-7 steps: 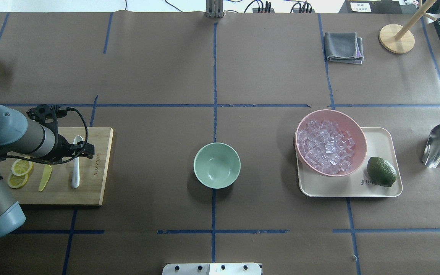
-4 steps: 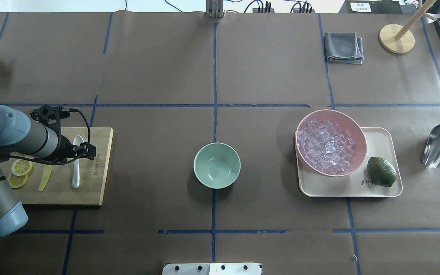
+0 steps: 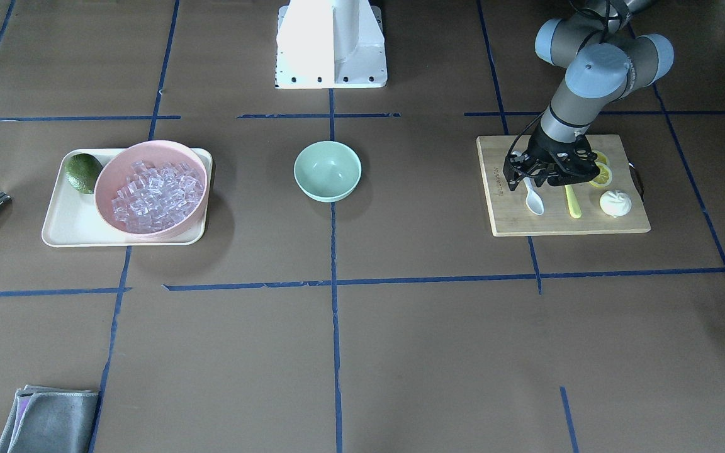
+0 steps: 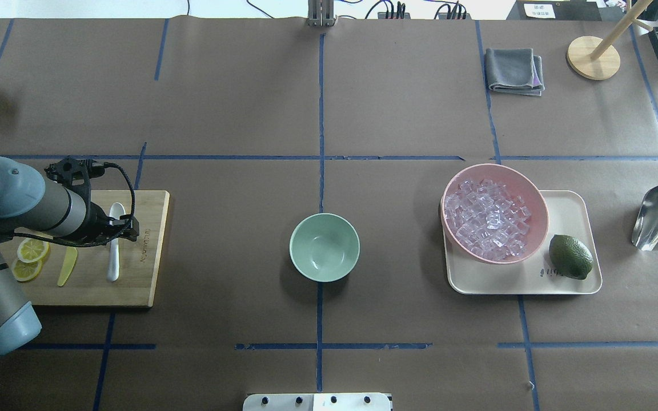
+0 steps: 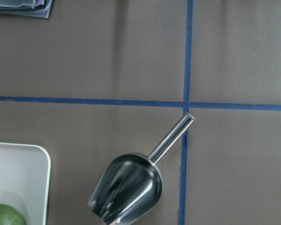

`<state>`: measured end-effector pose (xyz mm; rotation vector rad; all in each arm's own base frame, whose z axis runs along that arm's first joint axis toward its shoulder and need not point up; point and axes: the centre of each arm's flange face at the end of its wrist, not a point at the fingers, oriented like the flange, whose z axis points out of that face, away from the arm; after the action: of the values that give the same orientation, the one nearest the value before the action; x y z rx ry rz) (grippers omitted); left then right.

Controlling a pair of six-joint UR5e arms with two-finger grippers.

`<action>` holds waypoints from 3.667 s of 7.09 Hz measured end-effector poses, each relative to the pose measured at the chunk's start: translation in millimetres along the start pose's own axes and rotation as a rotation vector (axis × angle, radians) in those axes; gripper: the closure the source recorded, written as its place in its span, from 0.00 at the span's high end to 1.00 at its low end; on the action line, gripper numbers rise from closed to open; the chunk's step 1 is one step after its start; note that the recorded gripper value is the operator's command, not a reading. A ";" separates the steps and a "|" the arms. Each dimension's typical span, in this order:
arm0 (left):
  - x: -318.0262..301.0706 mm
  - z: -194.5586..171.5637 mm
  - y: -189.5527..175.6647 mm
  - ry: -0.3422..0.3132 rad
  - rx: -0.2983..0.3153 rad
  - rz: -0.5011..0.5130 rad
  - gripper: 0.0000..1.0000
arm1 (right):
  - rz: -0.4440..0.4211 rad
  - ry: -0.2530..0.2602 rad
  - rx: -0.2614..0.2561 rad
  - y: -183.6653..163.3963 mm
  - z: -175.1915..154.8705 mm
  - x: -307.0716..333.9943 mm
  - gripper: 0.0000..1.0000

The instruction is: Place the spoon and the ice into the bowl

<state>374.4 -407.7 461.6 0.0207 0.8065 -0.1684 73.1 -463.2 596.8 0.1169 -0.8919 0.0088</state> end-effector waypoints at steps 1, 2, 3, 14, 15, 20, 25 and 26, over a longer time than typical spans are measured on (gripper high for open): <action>-1.1 0.6 0.1 -0.002 -0.001 0.000 0.59 | 0.003 0.000 0.000 0.0 -0.1 -0.2 1.00; -2.2 1.0 0.3 -0.003 -0.001 -0.001 0.50 | 0.003 -0.001 0.000 -0.3 -0.3 -0.7 1.00; -3.1 0.8 0.4 -0.004 -0.001 -0.001 0.30 | 0.002 -0.001 0.001 -1.1 -0.7 -1.5 1.00; 141.5 -135.8 -2.4 0.106 -0.095 -0.093 0.00 | 0.098 -0.032 0.037 -37.3 -17.0 -105.2 1.00; 184.3 -142.6 9.4 0.133 -0.118 -0.137 0.00 | 0.119 -0.045 0.036 -40.5 -17.2 -143.5 1.00; 347.2 -90.2 57.7 0.175 -0.160 -0.210 0.00 | 0.178 -0.060 0.033 -50.1 1.2 -290.8 1.00; 373.9 -71.0 73.5 0.195 -0.177 -0.169 1.00 | 0.171 -0.063 0.025 -42.5 21.5 -360.3 1.00; 372.4 -79.1 69.8 0.205 -0.181 -0.168 1.00 | 0.165 -0.064 0.021 -40.8 23.6 -363.5 1.00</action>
<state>581.7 -385.2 135.6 -0.2035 1.0260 -0.2542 -171.3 -491.3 325.1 0.0633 -0.9634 0.1693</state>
